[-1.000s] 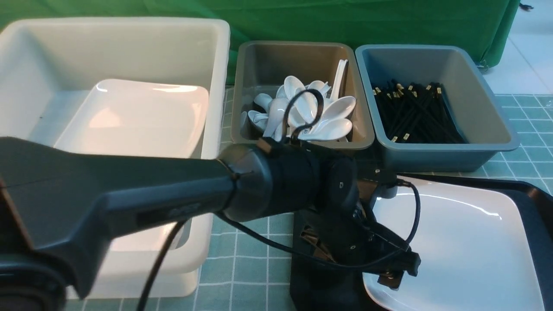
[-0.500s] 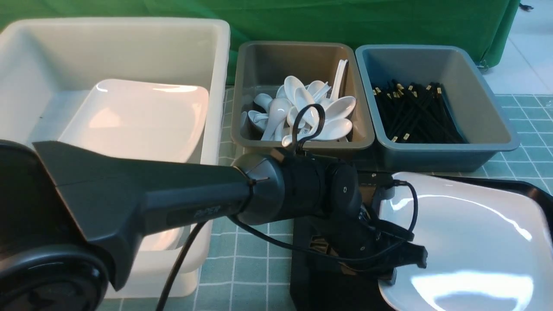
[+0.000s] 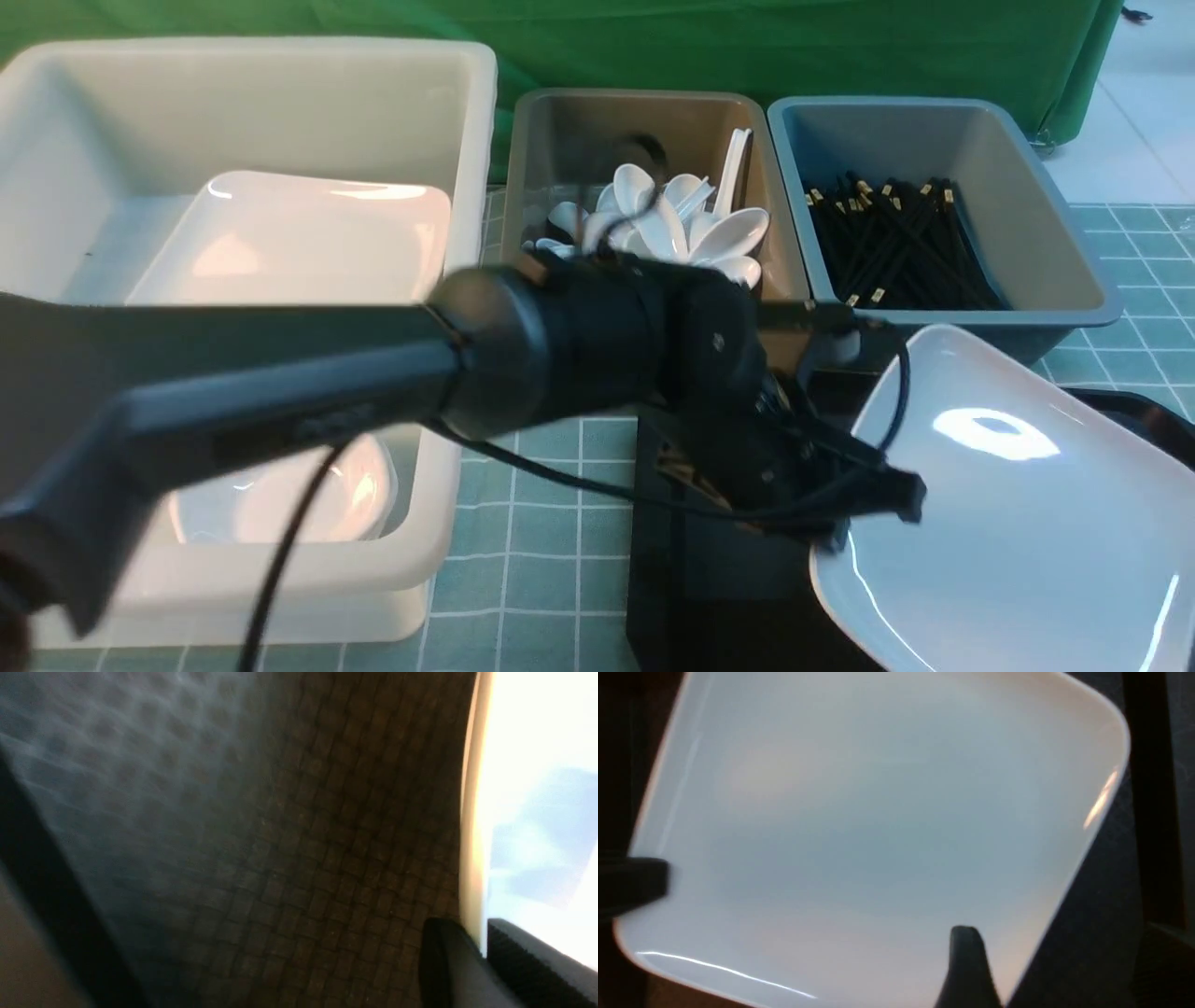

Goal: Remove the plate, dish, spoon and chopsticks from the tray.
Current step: Use the left arm to grab a plate from the dinner plate, then use the left arm to put the plate into the large storage box on the left

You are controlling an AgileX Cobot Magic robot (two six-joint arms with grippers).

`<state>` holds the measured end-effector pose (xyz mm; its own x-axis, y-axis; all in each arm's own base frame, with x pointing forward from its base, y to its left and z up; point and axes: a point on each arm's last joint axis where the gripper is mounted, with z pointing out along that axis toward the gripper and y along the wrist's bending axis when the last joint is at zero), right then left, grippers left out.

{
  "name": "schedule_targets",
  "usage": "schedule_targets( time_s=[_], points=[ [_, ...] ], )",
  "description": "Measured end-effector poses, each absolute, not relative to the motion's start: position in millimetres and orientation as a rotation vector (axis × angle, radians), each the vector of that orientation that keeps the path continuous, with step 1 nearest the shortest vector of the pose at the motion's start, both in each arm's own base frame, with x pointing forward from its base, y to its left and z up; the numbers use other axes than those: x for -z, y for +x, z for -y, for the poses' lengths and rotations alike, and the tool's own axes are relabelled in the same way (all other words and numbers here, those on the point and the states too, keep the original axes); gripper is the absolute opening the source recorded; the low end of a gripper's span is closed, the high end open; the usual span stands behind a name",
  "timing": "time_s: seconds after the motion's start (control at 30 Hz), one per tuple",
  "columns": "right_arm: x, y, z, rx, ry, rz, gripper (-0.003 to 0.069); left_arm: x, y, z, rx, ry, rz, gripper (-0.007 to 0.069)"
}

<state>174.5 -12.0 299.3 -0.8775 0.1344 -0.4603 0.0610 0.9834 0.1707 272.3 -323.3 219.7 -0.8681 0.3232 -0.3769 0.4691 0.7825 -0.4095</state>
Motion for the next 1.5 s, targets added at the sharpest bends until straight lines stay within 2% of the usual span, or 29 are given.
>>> schedule_targets(
  time_s=[0.27, 0.57, 1.03, 1.5],
  points=[
    [-299.6, 175.1, 11.8, -0.207, 0.126, -2.633, 0.0482, -253.7, 280.1, 291.9, 0.675, 0.621, -2.659, 0.0021],
    [-300.2, 175.7, 11.9, -0.204, 0.121, -2.623, 0.0482, -289.0, 274.2, 273.7, 0.662, 0.652, -2.576, 0.0020],
    [-300.6, 176.4, 11.8, -0.205, 0.121, -2.614, 0.0482, -289.3, 275.6, 272.2, 0.628, 0.674, -2.574, 0.0020],
    [-300.6, 176.4, 11.8, -0.205, 0.118, -2.614, 0.0482, -326.9, 278.3, 268.9, 0.570, 0.720, -2.487, 0.0026]
  ],
)
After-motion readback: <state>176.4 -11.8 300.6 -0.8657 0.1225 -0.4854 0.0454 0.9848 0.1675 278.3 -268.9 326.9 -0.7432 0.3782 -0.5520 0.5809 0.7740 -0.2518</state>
